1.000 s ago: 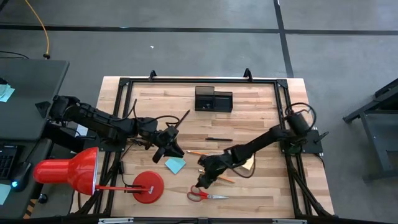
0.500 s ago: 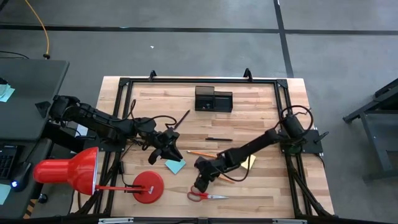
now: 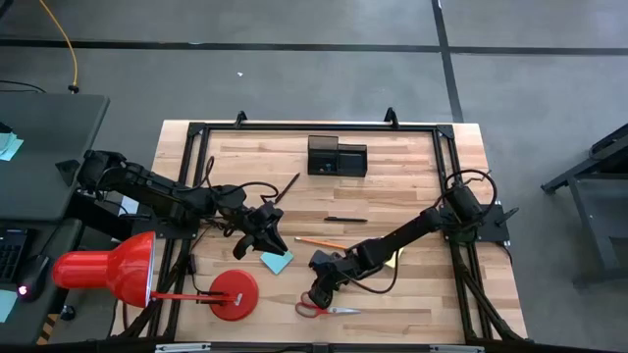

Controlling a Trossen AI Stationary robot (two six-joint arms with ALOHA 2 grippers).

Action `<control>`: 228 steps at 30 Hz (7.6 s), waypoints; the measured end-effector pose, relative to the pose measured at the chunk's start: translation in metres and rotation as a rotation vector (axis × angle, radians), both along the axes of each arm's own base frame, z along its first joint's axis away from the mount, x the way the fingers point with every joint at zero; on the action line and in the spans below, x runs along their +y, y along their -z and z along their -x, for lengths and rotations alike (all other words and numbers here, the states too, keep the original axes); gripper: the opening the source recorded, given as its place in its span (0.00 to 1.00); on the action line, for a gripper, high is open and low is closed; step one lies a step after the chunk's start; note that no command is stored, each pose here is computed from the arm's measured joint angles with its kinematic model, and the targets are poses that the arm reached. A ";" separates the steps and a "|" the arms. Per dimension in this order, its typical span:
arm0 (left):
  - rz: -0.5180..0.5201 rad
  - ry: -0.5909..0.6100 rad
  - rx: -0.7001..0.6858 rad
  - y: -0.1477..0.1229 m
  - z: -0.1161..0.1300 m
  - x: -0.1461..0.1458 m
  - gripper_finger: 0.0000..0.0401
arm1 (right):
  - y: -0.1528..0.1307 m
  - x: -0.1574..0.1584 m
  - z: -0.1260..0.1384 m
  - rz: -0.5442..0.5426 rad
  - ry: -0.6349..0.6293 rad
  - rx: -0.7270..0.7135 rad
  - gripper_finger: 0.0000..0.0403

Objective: Pick and place office supplies into organizer
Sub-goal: Put the orange scissors in the black desk organizer

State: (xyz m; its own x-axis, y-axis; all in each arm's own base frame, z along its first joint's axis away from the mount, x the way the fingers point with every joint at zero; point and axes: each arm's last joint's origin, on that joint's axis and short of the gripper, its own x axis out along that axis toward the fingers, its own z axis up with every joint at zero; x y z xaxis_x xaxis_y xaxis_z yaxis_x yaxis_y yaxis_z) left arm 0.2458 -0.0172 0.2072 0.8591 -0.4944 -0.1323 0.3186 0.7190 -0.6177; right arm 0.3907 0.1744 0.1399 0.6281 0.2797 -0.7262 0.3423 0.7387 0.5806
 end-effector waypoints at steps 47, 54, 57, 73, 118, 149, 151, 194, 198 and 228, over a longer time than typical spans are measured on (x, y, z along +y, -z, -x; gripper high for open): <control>-0.071 -0.041 -0.011 0.003 0.000 0.001 0.18 | 0.004 0.027 -0.014 0.206 -0.089 0.062 0.48; -0.072 -0.041 -0.009 0.003 0.000 0.001 0.18 | 0.011 0.028 -0.016 0.216 -0.095 0.060 0.48; -0.072 -0.041 -0.009 0.003 0.000 0.001 0.18 | 0.013 0.028 -0.017 0.226 -0.103 0.052 0.48; -0.073 -0.041 -0.010 0.003 0.000 0.001 0.18 | 0.021 0.025 -0.015 0.289 -0.167 0.092 0.13; -0.274 -0.328 -0.299 -0.053 0.036 0.032 0.18 | -0.042 -0.010 -0.044 0.435 -0.121 0.085 0.01; -0.402 -0.485 -0.186 -0.067 0.108 0.049 0.18 | -0.025 -0.013 -0.051 0.375 -0.254 0.104 0.50; -0.409 -0.483 -0.188 -0.068 0.109 0.049 0.18 | -0.025 -0.014 -0.051 0.396 -0.247 0.100 0.47; -0.433 -0.465 -0.160 -0.064 0.109 0.049 0.18 | 0.015 -0.008 -0.056 0.397 -0.279 0.163 0.40; -0.435 -0.465 -0.160 -0.064 0.109 0.049 0.18 | 0.017 -0.011 -0.057 0.393 -0.293 0.176 0.23; -0.417 -0.488 -0.201 -0.069 0.116 0.047 0.18 | -0.092 -0.061 -0.092 0.569 -0.120 0.130 0.00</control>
State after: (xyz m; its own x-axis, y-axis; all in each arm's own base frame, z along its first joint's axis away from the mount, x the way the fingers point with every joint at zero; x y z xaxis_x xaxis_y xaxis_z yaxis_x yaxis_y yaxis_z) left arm 0.1298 0.0296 0.2766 0.9990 0.0152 -0.0425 -0.0241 0.9753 -0.2196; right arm 0.4825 0.1133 0.2319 0.5123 -0.1127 -0.8513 0.2789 0.9595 0.0408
